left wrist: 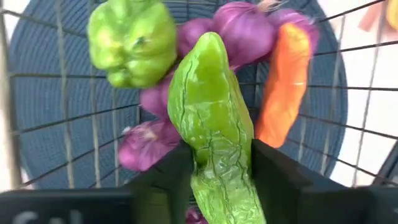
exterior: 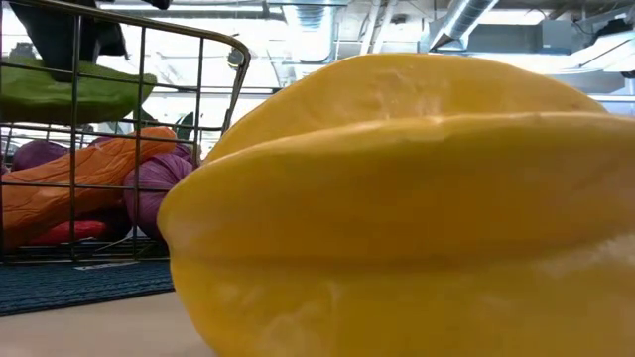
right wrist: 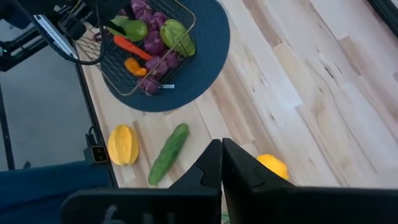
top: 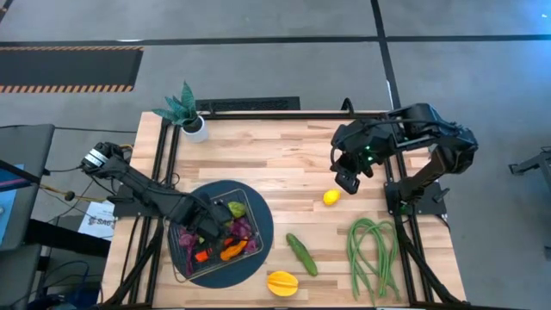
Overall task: Build produce basket
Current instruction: Put the top green cucumber into the wire basket, then put the bunch of green beans into the wire basket
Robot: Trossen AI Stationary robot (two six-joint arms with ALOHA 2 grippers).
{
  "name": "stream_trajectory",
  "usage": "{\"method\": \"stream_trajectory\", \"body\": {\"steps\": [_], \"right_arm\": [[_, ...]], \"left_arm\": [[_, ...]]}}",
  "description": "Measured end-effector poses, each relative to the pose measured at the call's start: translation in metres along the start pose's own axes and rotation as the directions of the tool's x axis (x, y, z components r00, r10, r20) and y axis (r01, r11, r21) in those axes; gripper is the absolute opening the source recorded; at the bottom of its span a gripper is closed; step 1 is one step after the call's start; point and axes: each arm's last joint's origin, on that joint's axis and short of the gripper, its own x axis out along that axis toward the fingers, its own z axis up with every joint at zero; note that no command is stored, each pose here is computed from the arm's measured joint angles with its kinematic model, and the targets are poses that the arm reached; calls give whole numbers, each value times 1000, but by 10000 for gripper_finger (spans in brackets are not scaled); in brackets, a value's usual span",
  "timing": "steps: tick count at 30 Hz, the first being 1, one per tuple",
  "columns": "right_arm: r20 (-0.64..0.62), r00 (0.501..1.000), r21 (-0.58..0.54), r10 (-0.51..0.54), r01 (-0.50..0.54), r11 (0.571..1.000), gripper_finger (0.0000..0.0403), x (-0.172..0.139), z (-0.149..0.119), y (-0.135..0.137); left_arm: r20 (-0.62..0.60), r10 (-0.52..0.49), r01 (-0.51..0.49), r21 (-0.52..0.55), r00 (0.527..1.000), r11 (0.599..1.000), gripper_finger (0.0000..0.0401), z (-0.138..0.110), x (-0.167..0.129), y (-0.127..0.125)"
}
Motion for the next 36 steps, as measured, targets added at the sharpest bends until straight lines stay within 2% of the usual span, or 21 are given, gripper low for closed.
{"method": "stream_trajectory", "body": {"steps": [5,9,13,18,24,28,32,36], "right_arm": [[-6,1000,-23,10,-10,1000,29,0,0,0],[-19,999,-26,29,-30,999,42,0,-1,1],[-54,995,-10,79,-79,997,49,-1,-5,8],[-129,986,0,108,-109,994,50,7,-23,29],[-314,949,46,-4,20,999,50,48,-70,56],[-402,914,101,-64,113,988,57,92,-106,74],[-379,924,206,44,38,978,78,135,-124,92],[-358,926,239,120,-33,971,112,173,-130,109]], "left_arm": [[-16,-21,20,-31,1000,999,216,0,0,-1],[-19,-22,22,-38,1000,999,256,0,0,-1],[10,-25,26,-59,1000,998,270,2,-5,-3],[149,-17,28,-70,989,997,267,7,-26,-7],[235,-14,34,-84,972,996,265,9,-48,-3],[277,-13,32,-65,961,997,265,8,-56,2],[312,-3,16,-38,950,999,265,9,-60,6],[317,1,4,-15,948,1000,265,9,-61,6]]}}
